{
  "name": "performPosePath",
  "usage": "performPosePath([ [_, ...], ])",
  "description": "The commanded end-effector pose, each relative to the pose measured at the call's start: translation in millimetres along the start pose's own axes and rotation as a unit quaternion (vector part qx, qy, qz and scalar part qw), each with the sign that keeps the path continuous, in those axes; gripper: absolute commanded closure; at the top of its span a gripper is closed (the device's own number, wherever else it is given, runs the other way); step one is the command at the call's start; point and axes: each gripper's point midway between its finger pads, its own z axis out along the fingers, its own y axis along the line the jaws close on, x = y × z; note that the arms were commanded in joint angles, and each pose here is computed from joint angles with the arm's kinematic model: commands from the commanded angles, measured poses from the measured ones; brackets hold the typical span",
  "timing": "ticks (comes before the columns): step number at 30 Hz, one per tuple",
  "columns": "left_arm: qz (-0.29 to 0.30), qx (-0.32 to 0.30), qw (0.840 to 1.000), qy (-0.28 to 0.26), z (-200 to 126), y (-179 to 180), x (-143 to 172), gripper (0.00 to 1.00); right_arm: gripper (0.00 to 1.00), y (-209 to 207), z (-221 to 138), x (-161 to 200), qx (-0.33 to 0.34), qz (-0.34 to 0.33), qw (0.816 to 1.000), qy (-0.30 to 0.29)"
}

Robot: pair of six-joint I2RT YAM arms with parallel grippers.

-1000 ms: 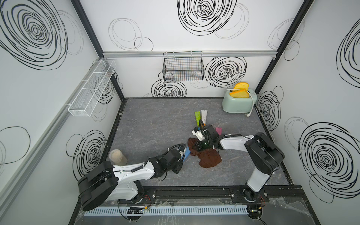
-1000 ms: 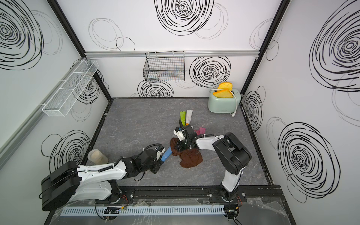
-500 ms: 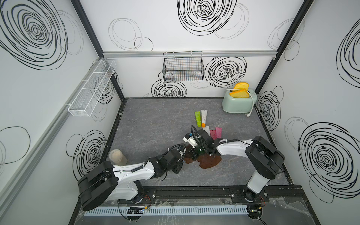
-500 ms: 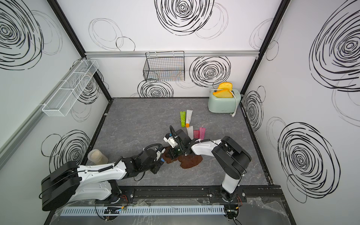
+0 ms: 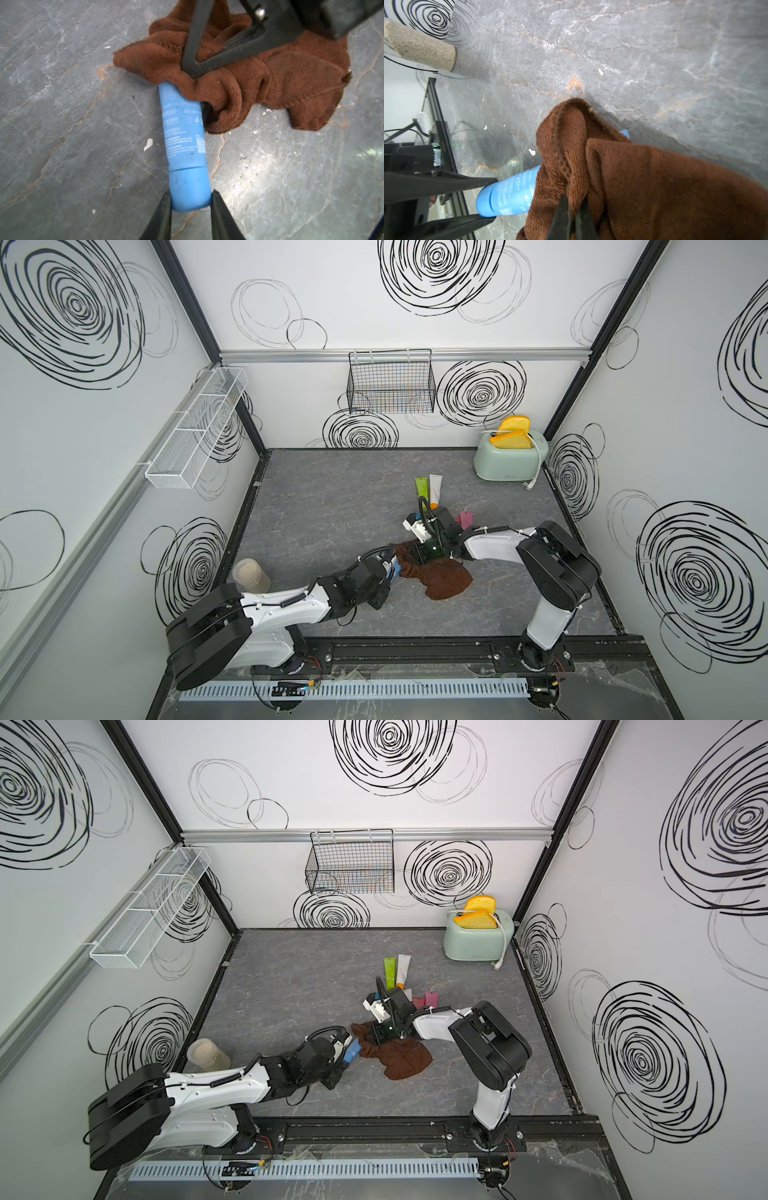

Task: Wipe the surface of the toothpaste tube
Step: Wipe the dirt from the toothpaste tube.

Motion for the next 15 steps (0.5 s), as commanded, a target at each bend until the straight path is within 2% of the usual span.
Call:
performPosePath([
  [1,0.004,0.027,0.999,-0.044,-6,-14,-27,1.00,1.00,31,7,30,-0.024,-0.015,0.999,0.035],
  [5,0.003,0.027,0.999,-0.045,-6,-14,-27,1.00,1.00,76,13,41,-0.080,-0.033,0.995,0.047],
  [8,0.002,0.027,0.999,-0.045,-6,-14,-28,1.00,1.00,89,16,45,-0.095,-0.040,0.993,0.055],
  [11,0.003,0.026,0.999,-0.045,-6,-14,-27,1.00,1.00,72,16,40,-0.070,-0.035,0.996,0.053],
  [15,0.004,0.028,0.999,-0.046,-7,-14,-28,1.00,1.00,18,8,22,-0.007,-0.007,0.999,0.033],
])
